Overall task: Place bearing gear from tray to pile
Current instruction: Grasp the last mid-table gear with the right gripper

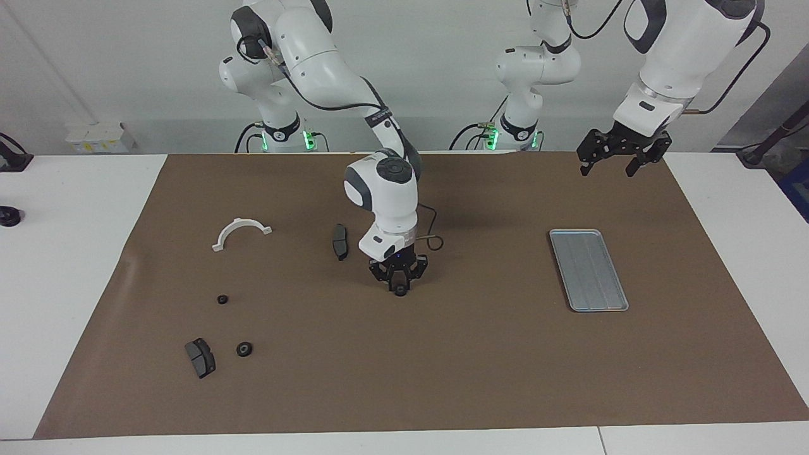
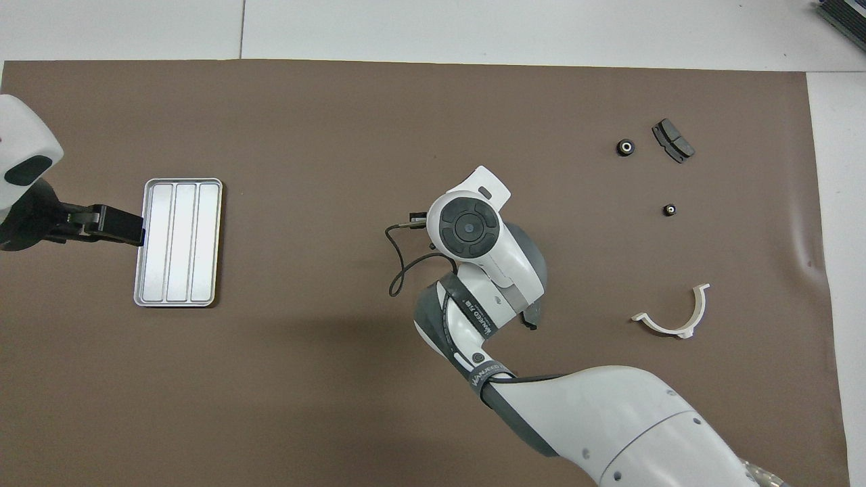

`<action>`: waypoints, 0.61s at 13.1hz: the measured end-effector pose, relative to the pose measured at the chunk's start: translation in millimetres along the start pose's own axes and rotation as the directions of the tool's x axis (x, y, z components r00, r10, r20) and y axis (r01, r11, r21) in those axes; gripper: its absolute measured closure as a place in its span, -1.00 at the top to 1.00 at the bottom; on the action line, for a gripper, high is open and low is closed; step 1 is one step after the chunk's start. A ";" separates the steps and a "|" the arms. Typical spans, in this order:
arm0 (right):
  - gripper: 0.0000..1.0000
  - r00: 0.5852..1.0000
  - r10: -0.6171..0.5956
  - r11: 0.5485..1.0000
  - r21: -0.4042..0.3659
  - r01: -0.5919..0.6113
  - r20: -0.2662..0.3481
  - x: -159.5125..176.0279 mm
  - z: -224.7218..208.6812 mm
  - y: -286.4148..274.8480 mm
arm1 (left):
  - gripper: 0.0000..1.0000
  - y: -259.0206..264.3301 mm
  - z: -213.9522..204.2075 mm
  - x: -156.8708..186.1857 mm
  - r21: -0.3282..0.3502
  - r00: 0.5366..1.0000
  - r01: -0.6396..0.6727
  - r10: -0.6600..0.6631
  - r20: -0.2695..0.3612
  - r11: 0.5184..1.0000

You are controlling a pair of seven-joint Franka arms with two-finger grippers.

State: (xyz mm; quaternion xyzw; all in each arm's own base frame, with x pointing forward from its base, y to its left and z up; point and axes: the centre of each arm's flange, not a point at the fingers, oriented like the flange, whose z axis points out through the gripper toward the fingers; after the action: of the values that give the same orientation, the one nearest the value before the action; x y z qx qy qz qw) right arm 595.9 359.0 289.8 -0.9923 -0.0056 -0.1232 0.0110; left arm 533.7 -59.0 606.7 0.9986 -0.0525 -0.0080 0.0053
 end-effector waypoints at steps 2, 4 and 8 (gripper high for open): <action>-0.30 1.000 0.005 1.000 -0.002 -0.005 -0.002 4.6 0.8 7.7 | 1.00 1.3 0.3 -0.3 0.000 1.000 -0.002 0.002 0.003 1.000; -0.30 1.000 0.016 1.000 -0.006 -0.016 -0.002 9.7 1.8 17.1 | 1.00 -2.5 0.4 -0.5 -0.001 1.000 0.004 -0.004 0.005 1.000; -0.30 1.000 0.028 0.999 -0.014 -0.028 -0.003 21.0 4.0 38.9 | 1.00 -14.7 0.2 -0.7 -0.003 1.000 0.026 -0.026 0.005 1.000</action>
State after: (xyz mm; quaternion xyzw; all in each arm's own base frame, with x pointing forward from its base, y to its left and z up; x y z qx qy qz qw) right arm 617.8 320.5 290.2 -0.9921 0.0093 -0.1247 0.0055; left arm 534.5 -44.3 606.3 0.9991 -0.0395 -0.0106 0.0066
